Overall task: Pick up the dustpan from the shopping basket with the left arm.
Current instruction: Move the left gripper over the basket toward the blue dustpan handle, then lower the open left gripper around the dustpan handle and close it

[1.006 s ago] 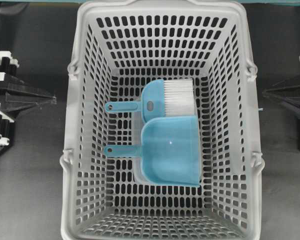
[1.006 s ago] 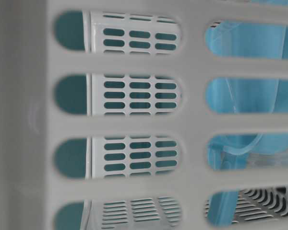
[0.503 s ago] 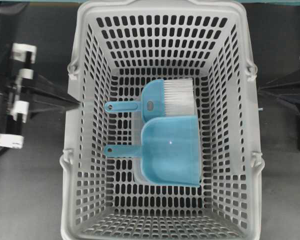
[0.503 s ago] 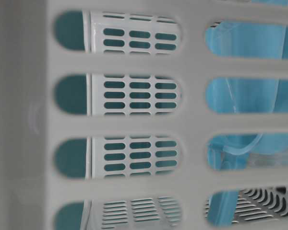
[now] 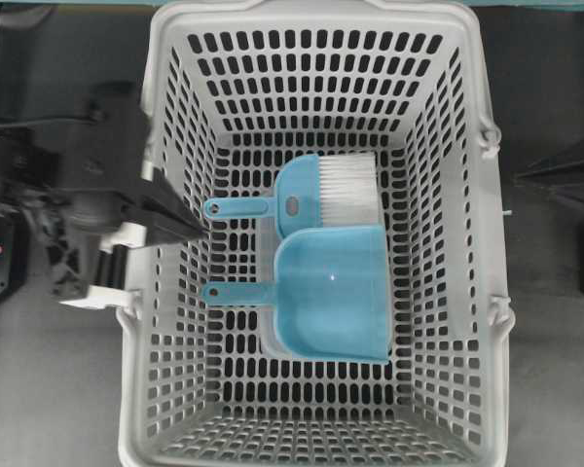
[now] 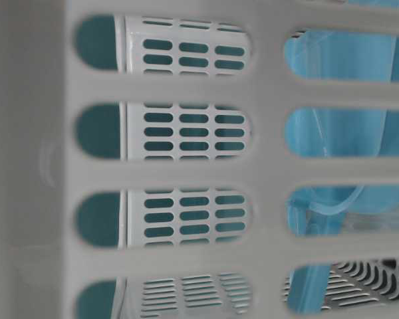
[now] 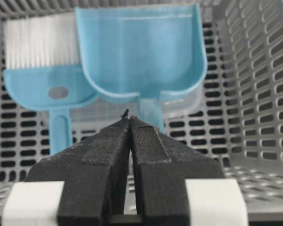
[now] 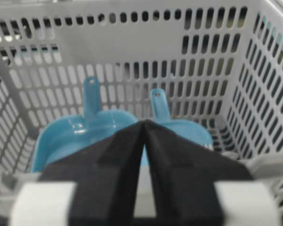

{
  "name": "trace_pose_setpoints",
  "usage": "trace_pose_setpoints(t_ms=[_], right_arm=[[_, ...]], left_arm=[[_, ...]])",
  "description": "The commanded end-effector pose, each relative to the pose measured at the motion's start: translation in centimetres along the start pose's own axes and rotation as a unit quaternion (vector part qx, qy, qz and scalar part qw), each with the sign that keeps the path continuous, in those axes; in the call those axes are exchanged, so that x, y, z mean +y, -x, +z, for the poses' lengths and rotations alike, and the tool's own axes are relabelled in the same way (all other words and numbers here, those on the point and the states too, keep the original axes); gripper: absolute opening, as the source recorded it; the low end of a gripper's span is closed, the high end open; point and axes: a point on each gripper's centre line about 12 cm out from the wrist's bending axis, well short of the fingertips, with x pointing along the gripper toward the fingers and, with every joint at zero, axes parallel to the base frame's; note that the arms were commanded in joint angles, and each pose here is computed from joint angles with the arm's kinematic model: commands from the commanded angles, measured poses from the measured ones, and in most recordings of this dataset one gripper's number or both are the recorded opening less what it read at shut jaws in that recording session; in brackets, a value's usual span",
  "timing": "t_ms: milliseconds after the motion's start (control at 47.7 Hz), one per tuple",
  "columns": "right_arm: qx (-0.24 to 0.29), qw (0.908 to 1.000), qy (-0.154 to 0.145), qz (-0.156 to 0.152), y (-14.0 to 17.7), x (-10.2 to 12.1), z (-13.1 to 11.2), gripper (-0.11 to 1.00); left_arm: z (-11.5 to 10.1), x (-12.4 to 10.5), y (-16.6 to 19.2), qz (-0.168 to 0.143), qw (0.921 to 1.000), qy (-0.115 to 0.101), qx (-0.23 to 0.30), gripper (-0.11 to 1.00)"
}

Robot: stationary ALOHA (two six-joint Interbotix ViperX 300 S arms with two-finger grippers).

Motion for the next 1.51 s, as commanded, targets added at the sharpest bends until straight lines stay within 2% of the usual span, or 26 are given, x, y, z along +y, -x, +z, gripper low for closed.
trace_pose_setpoints(t_ms=[0,189,252,294,461,524,566,629,776,964,1111,1300,1426,1488], right_arm=[[-0.015,0.9999,-0.002,-0.001,0.2,0.0,1.2,0.15],[-0.033,0.9994,-0.011,0.0,0.4,0.0,1.8,0.67],[-0.044,0.999,-0.013,0.0,0.4,0.0,2.0,0.8],[-0.048,0.9988,-0.013,0.0,0.4,0.0,2.1,0.83],[-0.049,0.9987,-0.014,-0.001,0.5,0.0,2.1,0.8],[-0.05,0.9987,-0.014,0.0,0.5,0.0,2.1,0.8],[-0.049,0.9987,-0.014,0.0,0.5,0.0,2.0,0.8],[-0.049,0.9987,-0.015,-0.001,0.5,0.0,2.0,0.8],[-0.045,0.9989,-0.015,0.0,0.4,0.0,1.7,0.8],[-0.041,0.999,-0.016,0.0,0.3,0.0,1.2,0.8],[-0.041,0.999,-0.016,0.0,0.3,0.0,1.2,0.8],[-0.046,0.9988,-0.016,0.0,0.4,0.0,1.3,0.8],[-0.045,0.9988,-0.016,-0.001,0.4,-0.1,1.2,0.8],[-0.045,0.9989,-0.016,-0.001,0.3,-0.1,1.1,0.8]], left_arm=[[1.4,-0.1,0.3,0.0,0.9999,0.0,-0.01,0.0],[1.9,-0.1,-1.0,0.001,1.0,0.001,0.008,0.01],[1.9,-0.1,-1.4,0.001,0.9999,0.002,0.015,0.03],[1.8,-0.1,-1.9,0.002,0.9997,0.005,0.024,0.09],[1.2,-0.5,-4.1,0.003,0.9969,0.023,0.076,0.58],[1.0,-0.7,-5.3,0.005,0.9946,0.037,0.097,0.74],[0.8,-0.8,-6.0,0.006,0.9933,0.041,0.108,0.84],[0.6,-1.2,-6.9,0.004,0.992,0.04,0.12,0.9],[-0.4,-2.2,-9.7,0.001,0.9876,0.034,0.153,0.89],[-2.6,-3.1,-13.8,0.001,0.978,0.021,0.207,0.89],[-3.3,-3.5,-15.6,0.001,0.9732,0.013,0.23,0.89],[-4.4,-3.5,-16.7,0.005,0.9657,0.014,0.259,0.88],[-4.3,-3.4,-16.7,0.007,0.9639,0.014,0.266,0.82],[-4.3,-3.4,-16.7,0.007,0.9639,0.015,0.266,0.71]])
